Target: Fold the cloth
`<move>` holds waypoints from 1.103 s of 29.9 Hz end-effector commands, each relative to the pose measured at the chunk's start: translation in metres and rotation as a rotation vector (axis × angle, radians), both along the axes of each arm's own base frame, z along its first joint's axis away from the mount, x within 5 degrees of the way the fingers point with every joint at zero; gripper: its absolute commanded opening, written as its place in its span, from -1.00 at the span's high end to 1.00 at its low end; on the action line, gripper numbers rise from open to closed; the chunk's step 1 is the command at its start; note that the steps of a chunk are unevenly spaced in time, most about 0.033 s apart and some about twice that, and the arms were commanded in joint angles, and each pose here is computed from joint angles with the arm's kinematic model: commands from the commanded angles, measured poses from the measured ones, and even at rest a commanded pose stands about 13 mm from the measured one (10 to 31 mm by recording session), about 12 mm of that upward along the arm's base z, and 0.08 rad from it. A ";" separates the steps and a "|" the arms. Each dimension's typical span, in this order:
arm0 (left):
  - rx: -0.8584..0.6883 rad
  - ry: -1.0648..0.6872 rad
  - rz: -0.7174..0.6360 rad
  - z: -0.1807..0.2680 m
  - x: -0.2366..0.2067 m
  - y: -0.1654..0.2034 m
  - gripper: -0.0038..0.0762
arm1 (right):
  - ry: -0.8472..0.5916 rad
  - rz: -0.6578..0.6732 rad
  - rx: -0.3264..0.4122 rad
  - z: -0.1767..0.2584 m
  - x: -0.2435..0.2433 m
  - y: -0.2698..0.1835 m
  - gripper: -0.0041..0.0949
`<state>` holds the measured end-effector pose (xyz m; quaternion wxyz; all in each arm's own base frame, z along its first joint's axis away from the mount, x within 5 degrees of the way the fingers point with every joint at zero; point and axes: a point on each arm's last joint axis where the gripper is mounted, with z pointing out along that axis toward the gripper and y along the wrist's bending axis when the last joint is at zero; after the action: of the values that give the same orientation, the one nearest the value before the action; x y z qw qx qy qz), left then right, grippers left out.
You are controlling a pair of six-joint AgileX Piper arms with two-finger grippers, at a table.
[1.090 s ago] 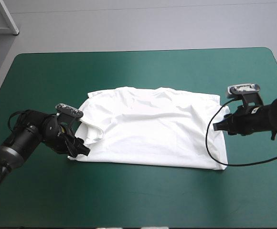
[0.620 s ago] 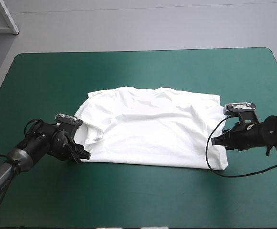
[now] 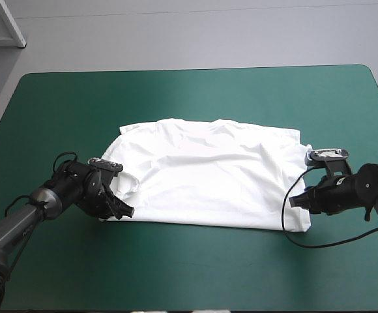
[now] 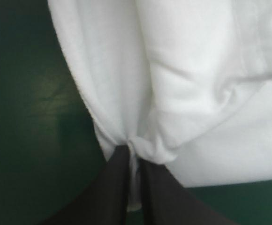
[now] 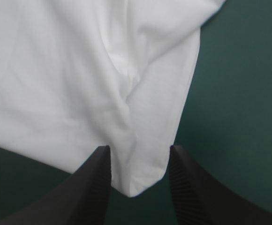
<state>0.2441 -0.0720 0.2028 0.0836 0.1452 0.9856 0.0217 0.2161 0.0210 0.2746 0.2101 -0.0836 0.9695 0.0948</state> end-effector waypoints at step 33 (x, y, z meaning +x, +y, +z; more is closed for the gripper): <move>0.034 -0.134 -0.065 0.015 0.001 0.006 0.85 | 0.134 0.023 0.022 -0.051 0.000 0.001 0.92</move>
<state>0.2439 -0.0712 0.2074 0.1101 0.1581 0.9810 0.0226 0.2187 0.0217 0.2100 0.1066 -0.0874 0.9845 0.1080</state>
